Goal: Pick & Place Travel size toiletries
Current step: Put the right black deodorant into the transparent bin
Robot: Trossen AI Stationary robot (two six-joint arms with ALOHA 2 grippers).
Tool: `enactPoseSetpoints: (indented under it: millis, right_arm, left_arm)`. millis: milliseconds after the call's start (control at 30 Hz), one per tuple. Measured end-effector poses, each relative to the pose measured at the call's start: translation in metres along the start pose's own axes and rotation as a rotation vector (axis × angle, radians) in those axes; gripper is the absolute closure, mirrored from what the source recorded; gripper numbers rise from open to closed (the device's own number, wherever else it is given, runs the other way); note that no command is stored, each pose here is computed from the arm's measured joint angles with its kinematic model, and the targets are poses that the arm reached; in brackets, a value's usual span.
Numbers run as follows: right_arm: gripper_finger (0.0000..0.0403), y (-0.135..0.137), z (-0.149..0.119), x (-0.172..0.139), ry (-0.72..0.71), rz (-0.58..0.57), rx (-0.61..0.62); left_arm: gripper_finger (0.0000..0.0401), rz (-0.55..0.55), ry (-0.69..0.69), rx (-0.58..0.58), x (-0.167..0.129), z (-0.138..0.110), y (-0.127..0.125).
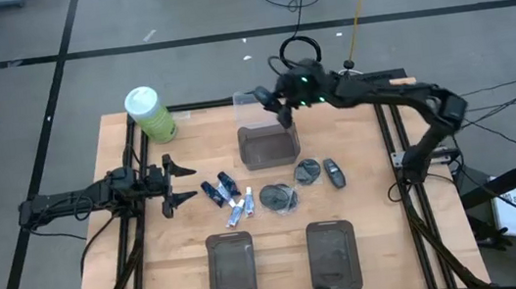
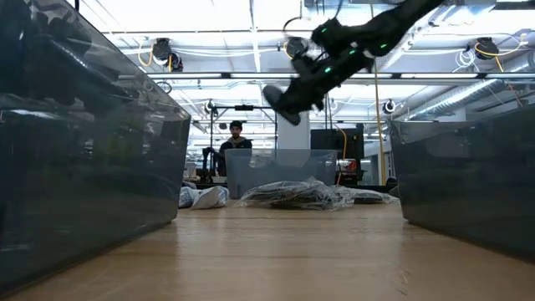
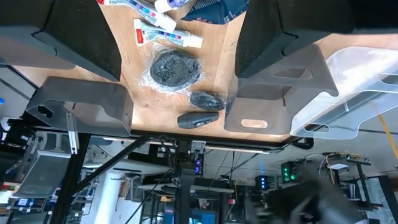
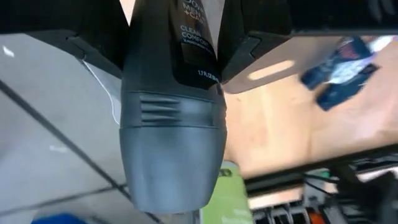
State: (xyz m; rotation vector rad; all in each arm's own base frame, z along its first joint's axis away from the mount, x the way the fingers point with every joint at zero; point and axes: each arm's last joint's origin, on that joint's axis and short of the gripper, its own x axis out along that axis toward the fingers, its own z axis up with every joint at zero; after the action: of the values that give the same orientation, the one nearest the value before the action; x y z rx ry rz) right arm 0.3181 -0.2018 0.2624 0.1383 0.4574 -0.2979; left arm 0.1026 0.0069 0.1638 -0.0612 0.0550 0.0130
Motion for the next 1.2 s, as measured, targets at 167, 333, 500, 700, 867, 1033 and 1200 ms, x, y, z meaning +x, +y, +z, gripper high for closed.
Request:
enactPoseSetpoints:
  millis: [167, 333, 500, 700, 867, 1033, 1200]
  right_arm:
    - [0.0219, -0.016, -0.008, 0.033, 0.096, -0.012, 0.062]
    - [0.0218, -0.024, -0.02, 0.044, 0.159, -0.025, 0.115]
    - [0.0219, -0.026, -0.022, 0.045, 0.172, -0.081, 0.121]
    - [0.0218, -0.024, -0.025, 0.045, 0.215, -0.115, 0.13]
    - [0.0217, -0.024, -0.026, 0.045, 0.229, -0.143, 0.112]
    - [0.0196, -0.024, -0.026, 0.045, 0.223, -0.144, 0.119]
    - [0.019, -0.024, -0.026, 0.045, 0.222, -0.146, 0.133]
  left_arm:
    - [0.0095, 0.0, 0.0, 0.0, 0.0, 0.0, 0.0]
    - [0.0096, 0.0, -0.001, 0.0, 0.0, 0.0, 0.0]
    - [0.0095, 0.0, 0.0, 0.0, 0.0, 0.0, 0.0]
    - [0.0095, 0.0, -0.001, 0.0, 0.0, 0.0, 0.0]
    - [0.0095, 0.0, 0.0, 0.0, 0.0, 0.0, 0.0]
    - [0.0096, 0.0, -0.001, 0.0, 0.0, 0.0, 0.0]
    - [0.0095, 0.0, 0.0, 0.0, 0.0, 0.0, 0.0]
